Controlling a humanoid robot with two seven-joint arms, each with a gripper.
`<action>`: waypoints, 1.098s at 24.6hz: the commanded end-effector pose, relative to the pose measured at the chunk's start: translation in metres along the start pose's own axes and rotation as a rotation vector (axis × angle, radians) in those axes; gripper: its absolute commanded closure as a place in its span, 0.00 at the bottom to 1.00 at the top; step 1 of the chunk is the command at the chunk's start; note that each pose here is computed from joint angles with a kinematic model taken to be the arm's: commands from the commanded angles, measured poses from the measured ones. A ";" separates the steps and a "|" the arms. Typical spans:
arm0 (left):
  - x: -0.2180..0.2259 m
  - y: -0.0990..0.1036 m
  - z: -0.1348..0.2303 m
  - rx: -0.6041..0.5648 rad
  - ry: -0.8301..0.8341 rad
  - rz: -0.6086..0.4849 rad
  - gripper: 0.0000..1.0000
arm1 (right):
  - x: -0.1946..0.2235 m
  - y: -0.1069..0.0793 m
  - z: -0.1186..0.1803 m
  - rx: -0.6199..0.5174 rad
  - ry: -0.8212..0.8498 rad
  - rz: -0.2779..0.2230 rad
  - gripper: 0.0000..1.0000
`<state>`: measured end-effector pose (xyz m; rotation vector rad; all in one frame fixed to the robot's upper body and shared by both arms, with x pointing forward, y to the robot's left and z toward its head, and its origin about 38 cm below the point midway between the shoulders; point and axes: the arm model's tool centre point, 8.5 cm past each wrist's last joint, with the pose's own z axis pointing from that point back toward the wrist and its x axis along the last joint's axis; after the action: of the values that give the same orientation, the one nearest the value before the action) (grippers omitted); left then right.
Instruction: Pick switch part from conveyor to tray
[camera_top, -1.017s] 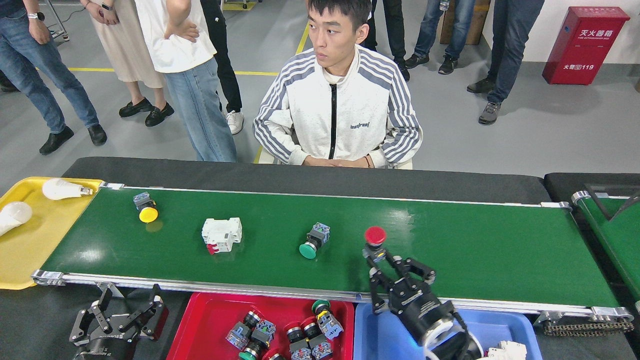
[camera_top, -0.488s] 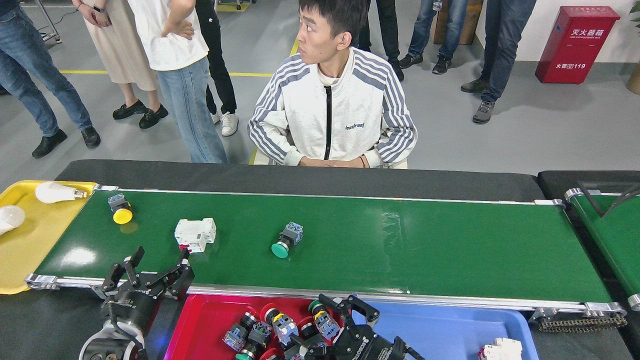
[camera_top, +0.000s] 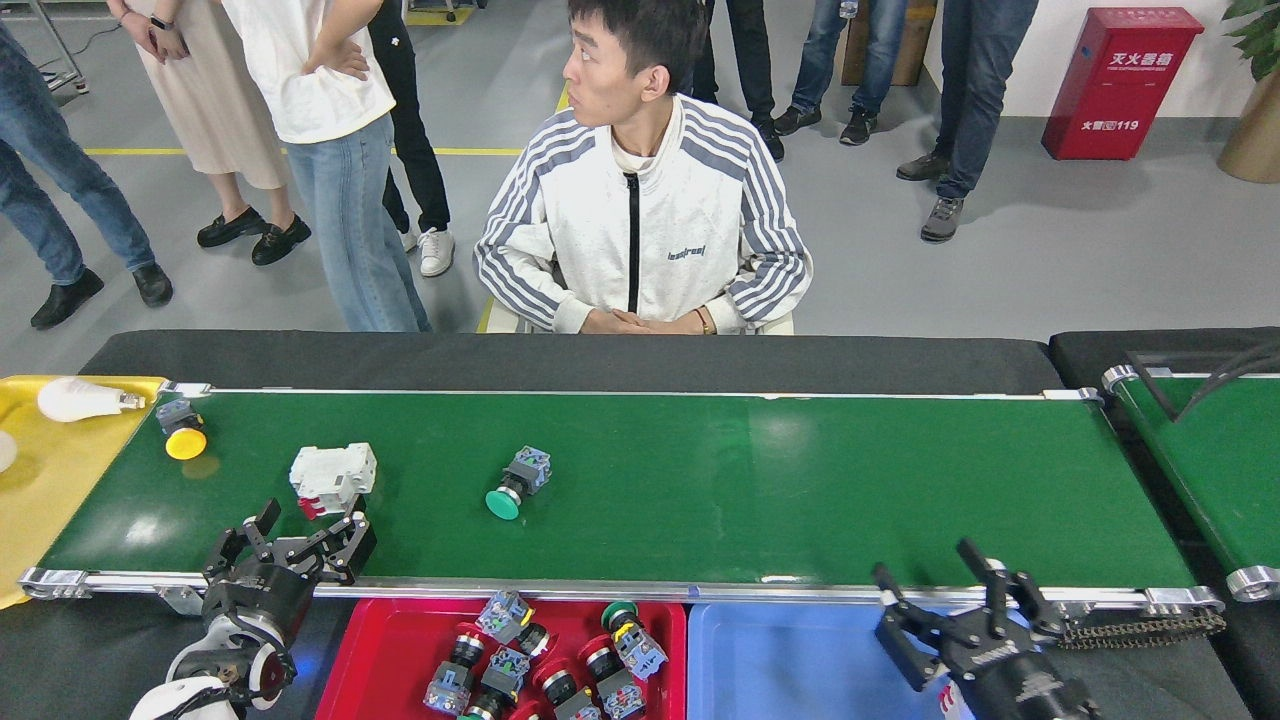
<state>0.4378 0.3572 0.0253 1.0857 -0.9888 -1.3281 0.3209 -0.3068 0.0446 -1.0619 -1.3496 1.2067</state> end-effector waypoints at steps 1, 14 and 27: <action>-0.017 0.010 -0.002 0.026 0.039 0.007 0.20 | -0.005 -0.004 -0.001 -0.023 0.014 -0.002 0.00; -0.054 -0.003 -0.008 -0.030 0.185 0.071 0.83 | -0.011 0.005 -0.003 0.005 0.014 -0.012 0.00; 0.031 0.063 0.013 0.231 -0.208 -0.021 0.89 | -0.023 -0.035 -0.014 -0.090 0.238 0.082 0.00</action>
<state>0.4397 0.3446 0.0737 1.1625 -1.2089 -1.3276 0.3365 -0.3281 0.0700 -1.2466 -1.2311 1.0814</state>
